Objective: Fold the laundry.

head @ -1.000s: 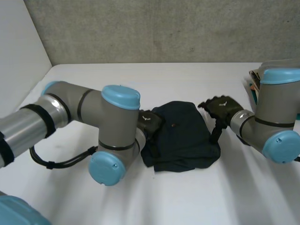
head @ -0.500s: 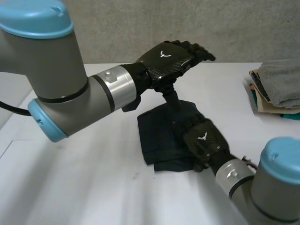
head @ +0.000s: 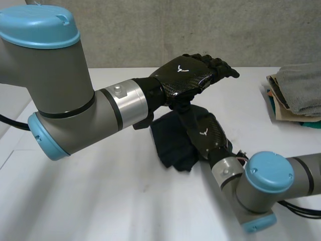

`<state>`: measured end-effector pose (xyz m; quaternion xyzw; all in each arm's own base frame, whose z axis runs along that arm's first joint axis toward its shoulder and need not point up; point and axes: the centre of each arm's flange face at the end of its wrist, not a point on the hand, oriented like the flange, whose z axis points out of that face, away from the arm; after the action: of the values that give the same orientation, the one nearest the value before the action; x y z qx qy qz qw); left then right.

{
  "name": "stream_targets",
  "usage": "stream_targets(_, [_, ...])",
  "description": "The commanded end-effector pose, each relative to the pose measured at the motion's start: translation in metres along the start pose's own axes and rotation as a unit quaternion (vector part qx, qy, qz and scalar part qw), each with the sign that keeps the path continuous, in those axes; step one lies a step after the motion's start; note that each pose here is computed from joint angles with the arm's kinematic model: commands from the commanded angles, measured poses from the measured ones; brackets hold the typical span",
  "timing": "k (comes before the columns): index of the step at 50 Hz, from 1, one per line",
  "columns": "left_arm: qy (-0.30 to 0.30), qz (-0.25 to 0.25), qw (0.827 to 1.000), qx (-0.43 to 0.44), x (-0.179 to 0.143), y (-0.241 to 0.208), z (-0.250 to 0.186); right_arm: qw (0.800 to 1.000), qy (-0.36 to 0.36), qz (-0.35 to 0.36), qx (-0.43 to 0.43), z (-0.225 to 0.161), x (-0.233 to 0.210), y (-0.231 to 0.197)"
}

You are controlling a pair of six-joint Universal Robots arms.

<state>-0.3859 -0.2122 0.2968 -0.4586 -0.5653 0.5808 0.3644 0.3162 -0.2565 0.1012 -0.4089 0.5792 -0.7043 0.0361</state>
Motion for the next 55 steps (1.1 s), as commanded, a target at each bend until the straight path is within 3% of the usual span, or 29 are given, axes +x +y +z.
stream_targets(1, [-0.003,0.003,1.0,0.007,-0.002,-0.005,0.0,0.999,0.019,0.001,0.025,0.017,0.014,-0.012])
stream_targets(8, [-0.019,0.027,0.999,0.042,-0.005,-0.03,-0.006,0.992,0.079,-0.006,0.098,0.037,0.059,-0.06])
stream_targets(16, [-0.052,0.052,0.99,0.119,-0.01,-0.075,-0.017,0.966,0.202,0.003,0.163,0.055,0.179,-0.1])
stream_targets(24, [-0.05,0.026,0.989,0.133,-0.01,-0.079,-0.019,0.942,0.293,0.036,0.157,0.04,0.32,-0.077])
stream_targets(28, [-0.049,0.019,0.991,0.124,-0.009,-0.072,-0.018,0.939,0.302,0.034,0.16,0.022,0.379,-0.05])
stream_targets(29, [-0.049,0.018,0.991,0.121,-0.009,-0.07,-0.018,0.943,0.297,0.04,0.147,0.018,0.396,-0.025])
stream_targets(33, [-0.047,0.009,0.993,0.109,-0.008,-0.06,-0.016,0.955,0.266,0.065,0.112,0.016,0.416,0.042])
stream_targets(37, [-0.044,0.005,0.994,0.099,-0.006,-0.052,-0.015,0.97,0.21,0.094,0.083,0.023,0.405,0.097])
stream_targets(44, [-0.044,-0.008,0.996,0.08,-0.008,-0.036,-0.011,0.972,0.194,0.127,0.041,0.009,0.4,0.168])
stream_targets(50, [-0.045,-0.008,0.996,0.081,-0.007,-0.037,-0.011,0.97,0.202,0.127,0.04,0.006,0.404,0.162])
stream_targets(55, [-0.045,-0.005,0.995,0.085,-0.007,-0.04,-0.011,0.961,0.242,0.118,0.056,-0.007,0.423,0.113])
